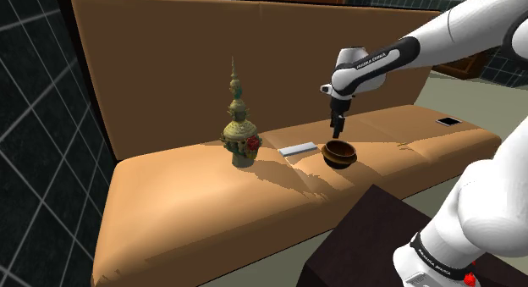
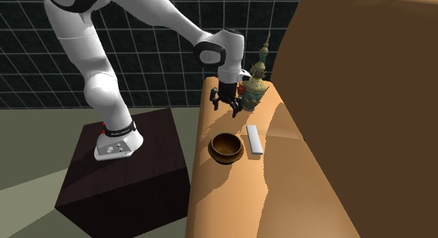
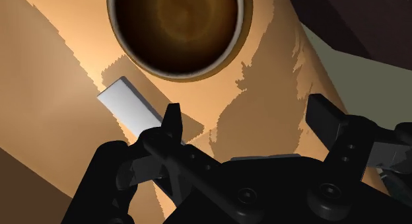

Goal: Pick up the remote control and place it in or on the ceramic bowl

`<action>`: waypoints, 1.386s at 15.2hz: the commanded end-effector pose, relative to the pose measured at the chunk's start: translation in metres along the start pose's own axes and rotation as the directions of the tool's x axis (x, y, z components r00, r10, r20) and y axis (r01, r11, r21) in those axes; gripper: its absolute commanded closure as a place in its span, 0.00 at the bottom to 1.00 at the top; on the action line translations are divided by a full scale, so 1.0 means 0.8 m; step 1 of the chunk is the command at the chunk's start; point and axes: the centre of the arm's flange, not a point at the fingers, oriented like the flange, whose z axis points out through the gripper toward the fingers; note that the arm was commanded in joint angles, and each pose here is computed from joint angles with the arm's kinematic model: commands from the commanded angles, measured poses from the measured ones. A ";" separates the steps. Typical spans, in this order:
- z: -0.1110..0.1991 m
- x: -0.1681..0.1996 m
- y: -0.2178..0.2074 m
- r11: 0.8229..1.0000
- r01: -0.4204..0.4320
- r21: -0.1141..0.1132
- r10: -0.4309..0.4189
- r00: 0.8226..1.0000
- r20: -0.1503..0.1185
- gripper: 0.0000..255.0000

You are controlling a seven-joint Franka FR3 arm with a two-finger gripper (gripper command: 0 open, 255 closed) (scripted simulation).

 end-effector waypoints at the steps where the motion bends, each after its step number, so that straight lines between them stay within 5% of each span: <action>1: 0.022 0.015 0.021 0.999 0.046 0.000 -0.046 0.999 -0.001 0.00; 9: 0.109 0.079 0.098 0.977 0.215 0.005 -0.215 0.977 -0.005 0.00; 17: 0.196 0.155 0.163 0.926 0.378 0.010 -0.378 0.926 -0.009 0.00; 21: 0.220 0.159 0.166 0.923 0.385 0.010 -0.385 0.923 -0.009 0.00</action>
